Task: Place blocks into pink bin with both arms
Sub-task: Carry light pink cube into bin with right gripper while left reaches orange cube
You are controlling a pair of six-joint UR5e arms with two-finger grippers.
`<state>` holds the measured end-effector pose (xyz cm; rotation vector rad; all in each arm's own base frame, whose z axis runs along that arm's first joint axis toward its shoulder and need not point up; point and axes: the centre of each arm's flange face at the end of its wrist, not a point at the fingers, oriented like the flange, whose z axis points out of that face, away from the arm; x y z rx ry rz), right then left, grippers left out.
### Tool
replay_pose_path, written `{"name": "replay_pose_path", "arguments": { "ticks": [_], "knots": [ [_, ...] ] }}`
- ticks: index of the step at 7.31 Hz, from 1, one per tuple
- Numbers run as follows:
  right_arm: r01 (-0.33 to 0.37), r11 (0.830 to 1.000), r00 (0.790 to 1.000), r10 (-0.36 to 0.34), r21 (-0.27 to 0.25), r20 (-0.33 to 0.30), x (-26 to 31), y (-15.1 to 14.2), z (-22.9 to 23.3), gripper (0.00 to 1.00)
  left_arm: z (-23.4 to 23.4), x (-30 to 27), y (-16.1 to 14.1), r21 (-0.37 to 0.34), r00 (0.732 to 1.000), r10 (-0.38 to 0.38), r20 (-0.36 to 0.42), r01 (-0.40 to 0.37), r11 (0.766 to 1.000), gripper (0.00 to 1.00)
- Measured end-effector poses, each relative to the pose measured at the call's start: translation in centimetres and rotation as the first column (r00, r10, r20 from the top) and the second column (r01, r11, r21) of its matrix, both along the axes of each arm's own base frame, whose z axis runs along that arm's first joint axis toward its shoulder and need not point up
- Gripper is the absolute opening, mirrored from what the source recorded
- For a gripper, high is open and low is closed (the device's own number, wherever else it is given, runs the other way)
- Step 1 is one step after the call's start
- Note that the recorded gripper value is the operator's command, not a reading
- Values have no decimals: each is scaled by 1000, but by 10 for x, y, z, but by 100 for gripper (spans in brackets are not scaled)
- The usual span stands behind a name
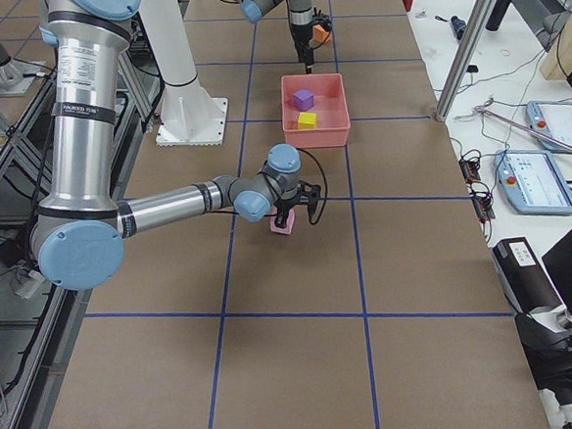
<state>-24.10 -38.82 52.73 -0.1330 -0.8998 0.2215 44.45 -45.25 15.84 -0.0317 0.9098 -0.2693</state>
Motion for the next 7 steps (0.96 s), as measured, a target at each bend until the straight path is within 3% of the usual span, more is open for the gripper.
{"name": "replay_pose_path", "arguments": {
  "ticks": [1, 3, 5, 7],
  "knots": [
    [-14, 1000, 998, 14, -10, 56, 3, -29, -41, 0, 39, -47, -6, 68, 999, 48, 20, -49, 996, 100],
    [-53, 997, 996, 57, -56, 67, -33, -111, -188, 0, 133, -133, -27, 185, 985, 138, 100, -154, 971, 100],
    [-102, 991, 993, 107, -85, 50, -114, -120, -318, 0, 221, -199, -52, 231, 976, 182, 118, -205, 951, 100],
    [-145, 985, 989, 148, -94, 27, -200, -115, -386, 0, 298, -246, -84, 248, 970, 210, 123, -235, 940, 100]
  ]
}}
